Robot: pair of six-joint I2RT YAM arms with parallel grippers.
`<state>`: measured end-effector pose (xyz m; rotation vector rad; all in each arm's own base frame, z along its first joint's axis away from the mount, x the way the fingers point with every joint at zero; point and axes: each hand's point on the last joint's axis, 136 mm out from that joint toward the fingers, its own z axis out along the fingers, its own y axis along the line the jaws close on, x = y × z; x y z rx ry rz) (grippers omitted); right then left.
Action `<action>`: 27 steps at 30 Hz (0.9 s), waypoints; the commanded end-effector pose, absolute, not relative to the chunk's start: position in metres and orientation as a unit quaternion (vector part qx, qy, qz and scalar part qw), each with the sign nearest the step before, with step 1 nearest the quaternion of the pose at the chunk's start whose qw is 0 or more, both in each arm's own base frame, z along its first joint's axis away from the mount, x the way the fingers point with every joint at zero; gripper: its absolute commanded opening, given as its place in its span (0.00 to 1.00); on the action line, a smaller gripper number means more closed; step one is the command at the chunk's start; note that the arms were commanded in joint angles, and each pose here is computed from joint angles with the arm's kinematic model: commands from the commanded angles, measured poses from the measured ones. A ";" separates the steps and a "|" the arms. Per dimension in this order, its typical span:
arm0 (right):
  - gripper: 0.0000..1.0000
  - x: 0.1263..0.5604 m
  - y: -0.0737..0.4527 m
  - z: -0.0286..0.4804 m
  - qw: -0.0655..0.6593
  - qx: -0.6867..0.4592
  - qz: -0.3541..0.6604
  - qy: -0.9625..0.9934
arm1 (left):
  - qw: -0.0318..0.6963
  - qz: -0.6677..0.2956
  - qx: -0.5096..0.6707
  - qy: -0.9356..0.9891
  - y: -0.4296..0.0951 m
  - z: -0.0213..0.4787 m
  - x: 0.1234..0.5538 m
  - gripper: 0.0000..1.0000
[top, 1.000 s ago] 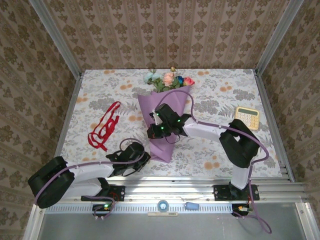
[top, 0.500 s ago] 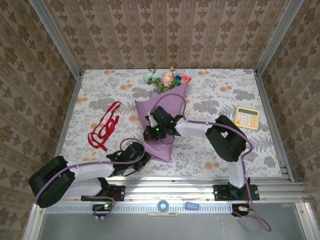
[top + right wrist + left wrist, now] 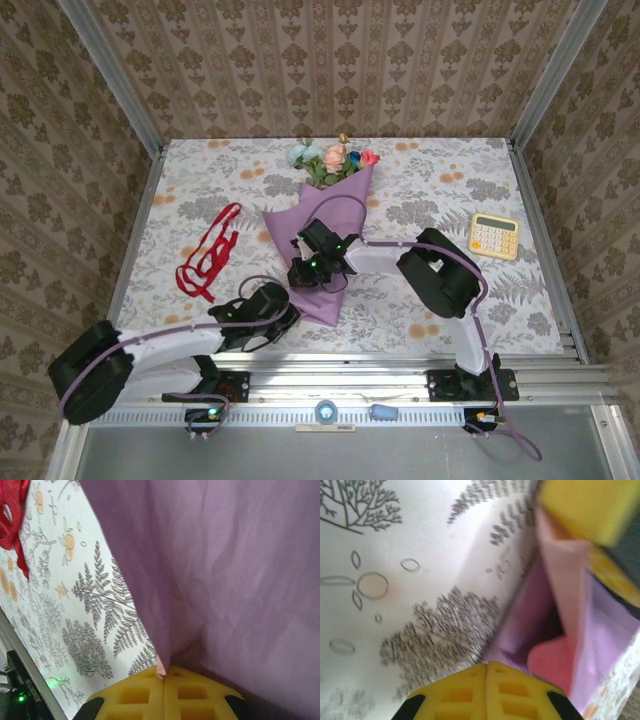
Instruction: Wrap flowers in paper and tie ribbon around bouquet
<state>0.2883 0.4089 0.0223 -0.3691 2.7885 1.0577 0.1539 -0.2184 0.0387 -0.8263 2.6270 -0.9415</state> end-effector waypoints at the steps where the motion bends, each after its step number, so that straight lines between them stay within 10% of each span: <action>1: 0.01 0.283 0.415 0.016 0.054 -0.126 0.358 0.924 | 0.126 -0.289 -0.279 0.907 -0.198 0.058 0.145 0.12; 13: 0.45 0.275 0.412 0.005 0.025 -0.113 0.354 0.928 | 0.159 -0.356 -0.279 0.878 -0.226 0.094 0.180 0.15; 27: 0.52 0.264 0.418 0.008 -0.035 -0.088 0.377 0.922 | 0.178 -0.368 -0.231 0.883 -0.257 0.098 0.202 0.13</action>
